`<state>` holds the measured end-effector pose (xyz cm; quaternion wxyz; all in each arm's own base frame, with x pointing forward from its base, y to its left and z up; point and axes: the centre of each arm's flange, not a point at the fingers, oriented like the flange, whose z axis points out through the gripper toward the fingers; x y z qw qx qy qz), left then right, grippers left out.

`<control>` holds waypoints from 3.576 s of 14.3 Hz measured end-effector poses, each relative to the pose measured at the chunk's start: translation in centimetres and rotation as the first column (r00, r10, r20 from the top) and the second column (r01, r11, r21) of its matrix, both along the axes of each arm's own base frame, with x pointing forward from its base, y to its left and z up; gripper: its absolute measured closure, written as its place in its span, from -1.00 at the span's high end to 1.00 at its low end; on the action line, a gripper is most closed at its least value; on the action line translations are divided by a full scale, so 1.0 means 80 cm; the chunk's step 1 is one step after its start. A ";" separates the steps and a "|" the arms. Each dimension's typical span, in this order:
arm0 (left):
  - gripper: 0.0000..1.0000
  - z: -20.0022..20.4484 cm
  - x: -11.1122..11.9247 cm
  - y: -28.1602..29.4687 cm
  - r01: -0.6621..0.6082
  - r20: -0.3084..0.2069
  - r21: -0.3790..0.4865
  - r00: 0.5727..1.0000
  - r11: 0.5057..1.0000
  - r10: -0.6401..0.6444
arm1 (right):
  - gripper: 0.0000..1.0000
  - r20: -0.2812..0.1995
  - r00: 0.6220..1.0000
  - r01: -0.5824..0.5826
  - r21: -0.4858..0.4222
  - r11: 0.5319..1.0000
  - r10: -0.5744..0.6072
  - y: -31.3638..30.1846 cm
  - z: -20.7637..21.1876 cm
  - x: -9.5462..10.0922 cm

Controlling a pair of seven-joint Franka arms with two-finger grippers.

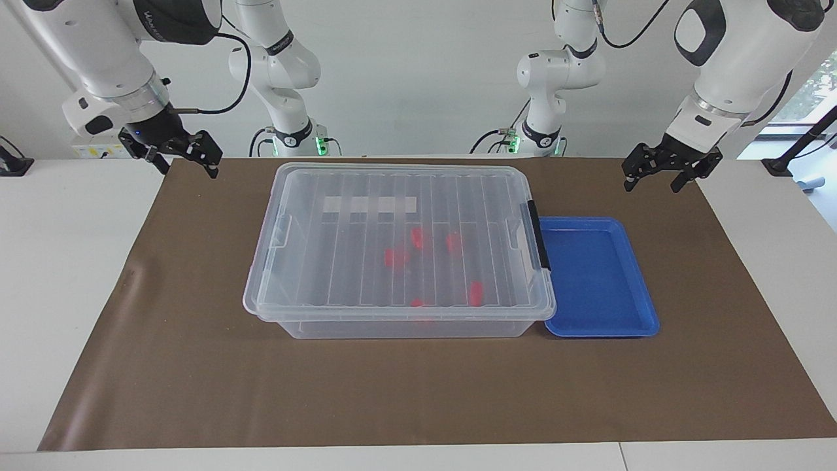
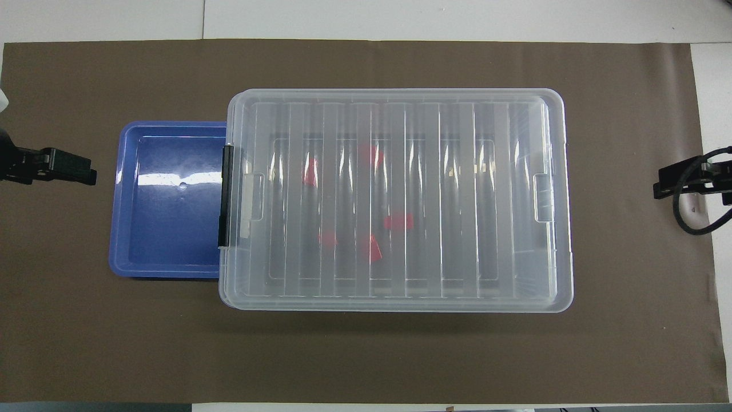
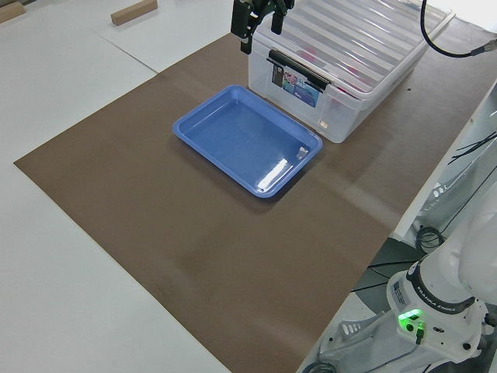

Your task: Place red block in blue tray from box

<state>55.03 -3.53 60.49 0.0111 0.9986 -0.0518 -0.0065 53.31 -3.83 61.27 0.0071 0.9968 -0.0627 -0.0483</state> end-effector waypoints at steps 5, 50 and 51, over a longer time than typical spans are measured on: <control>1.00 0.000 0.000 0.000 0.000 -0.003 0.000 1.000 1.000 0.000 | 1.00 0.000 1.000 0.000 0.000 1.000 0.000 0.000 0.000 0.000; 1.00 0.013 -0.009 0.003 0.000 0.013 0.022 1.000 1.000 0.000 | 1.00 0.044 0.998 -0.046 0.007 0.999 0.046 0.061 -0.198 0.020; 1.00 0.012 -0.009 0.003 0.000 0.012 0.022 1.000 1.000 0.000 | 1.00 0.044 0.998 -0.050 0.008 0.999 0.050 0.055 -0.198 0.020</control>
